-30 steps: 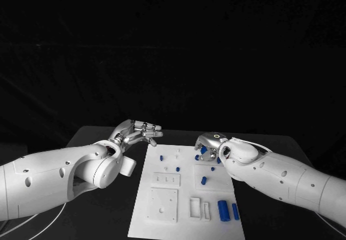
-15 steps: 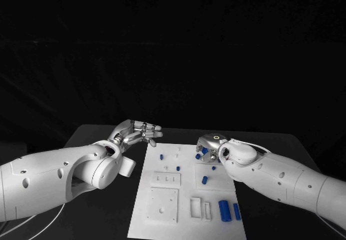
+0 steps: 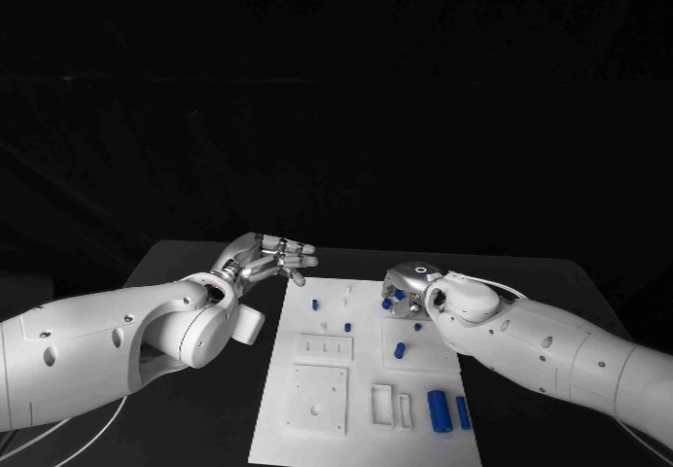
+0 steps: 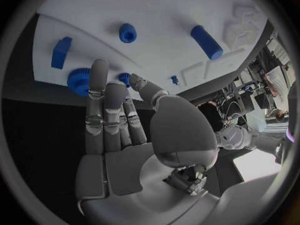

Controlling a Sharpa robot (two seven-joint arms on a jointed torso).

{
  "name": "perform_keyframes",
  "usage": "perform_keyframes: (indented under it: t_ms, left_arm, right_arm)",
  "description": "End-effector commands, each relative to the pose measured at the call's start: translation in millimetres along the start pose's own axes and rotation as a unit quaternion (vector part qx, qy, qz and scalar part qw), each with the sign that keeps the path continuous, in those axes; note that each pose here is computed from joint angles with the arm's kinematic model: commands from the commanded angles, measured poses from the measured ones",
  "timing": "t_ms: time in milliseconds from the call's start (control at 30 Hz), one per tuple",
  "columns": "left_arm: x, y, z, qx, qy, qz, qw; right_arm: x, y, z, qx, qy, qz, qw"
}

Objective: Assemble the parts on the task board

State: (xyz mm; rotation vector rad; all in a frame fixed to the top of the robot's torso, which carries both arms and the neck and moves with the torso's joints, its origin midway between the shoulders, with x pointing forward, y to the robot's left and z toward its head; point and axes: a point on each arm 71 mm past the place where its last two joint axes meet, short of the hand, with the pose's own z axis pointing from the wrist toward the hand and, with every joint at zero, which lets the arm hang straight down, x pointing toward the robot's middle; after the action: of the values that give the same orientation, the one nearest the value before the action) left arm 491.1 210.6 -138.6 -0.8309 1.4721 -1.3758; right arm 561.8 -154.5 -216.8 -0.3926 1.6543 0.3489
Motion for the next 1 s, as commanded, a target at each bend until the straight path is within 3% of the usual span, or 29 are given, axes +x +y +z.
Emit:
perform_keyframes:
  t_ms: [33,800,1000]
  left_arm:
    - [2.2,-3.0,0.7,0.005,0.009,0.0,1.0]
    - [4.1,-7.2,3.4,0.008,0.012,0.002,1.0]
    - [4.1,-7.1,3.8,0.008,0.012,0.003,1.0]
  right_arm:
    - [2.0,0.8,0.4,-0.003,0.012,-0.005,1.0]
    - [1.7,4.7,3.4,-0.006,0.003,0.003,1.0]
    - [-0.5,5.6,3.3,-0.006,-0.011,0.005,1.0]
